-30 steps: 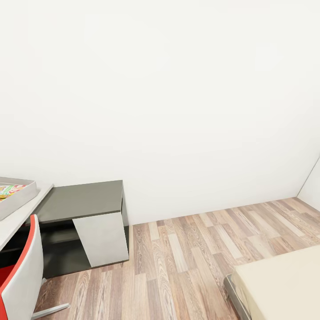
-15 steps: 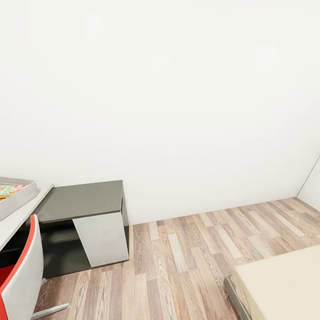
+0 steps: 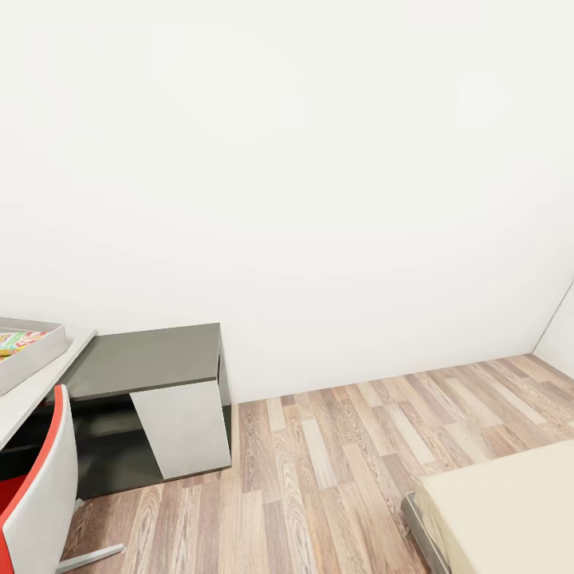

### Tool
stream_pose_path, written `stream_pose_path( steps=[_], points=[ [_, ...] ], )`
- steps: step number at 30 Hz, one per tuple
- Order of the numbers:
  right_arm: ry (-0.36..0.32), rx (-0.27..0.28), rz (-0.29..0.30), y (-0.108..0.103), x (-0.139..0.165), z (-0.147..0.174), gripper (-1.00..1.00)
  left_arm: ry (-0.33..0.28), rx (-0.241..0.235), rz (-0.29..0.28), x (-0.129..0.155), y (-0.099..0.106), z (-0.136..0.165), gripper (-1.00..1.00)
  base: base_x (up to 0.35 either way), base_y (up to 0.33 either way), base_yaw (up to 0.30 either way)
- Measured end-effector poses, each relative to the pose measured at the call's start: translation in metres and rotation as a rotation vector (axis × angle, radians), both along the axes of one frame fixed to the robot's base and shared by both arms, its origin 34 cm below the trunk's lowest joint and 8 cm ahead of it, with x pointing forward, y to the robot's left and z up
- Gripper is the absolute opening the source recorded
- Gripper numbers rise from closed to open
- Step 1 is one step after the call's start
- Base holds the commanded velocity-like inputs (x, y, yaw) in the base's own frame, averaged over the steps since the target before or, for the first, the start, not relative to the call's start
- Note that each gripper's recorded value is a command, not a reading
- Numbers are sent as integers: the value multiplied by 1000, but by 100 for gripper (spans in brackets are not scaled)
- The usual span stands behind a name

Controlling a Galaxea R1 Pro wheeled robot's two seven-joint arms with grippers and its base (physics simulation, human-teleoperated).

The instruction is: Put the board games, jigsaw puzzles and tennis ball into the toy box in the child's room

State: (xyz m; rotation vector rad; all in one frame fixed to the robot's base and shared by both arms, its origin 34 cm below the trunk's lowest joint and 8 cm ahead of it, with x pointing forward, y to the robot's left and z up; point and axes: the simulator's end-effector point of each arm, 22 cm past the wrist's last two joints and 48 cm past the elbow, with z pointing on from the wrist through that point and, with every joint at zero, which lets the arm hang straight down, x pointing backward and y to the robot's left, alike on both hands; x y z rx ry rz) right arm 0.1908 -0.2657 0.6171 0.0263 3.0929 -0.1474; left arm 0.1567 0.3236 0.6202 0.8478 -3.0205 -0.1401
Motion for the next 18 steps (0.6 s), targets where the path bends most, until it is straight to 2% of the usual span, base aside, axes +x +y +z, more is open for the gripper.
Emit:
stream_pose_path(
  steps=[18],
  points=[
    [-1,2,0,1,0,0,100,0,0,0,0,0,0,100,0,0,0]
  ],
)
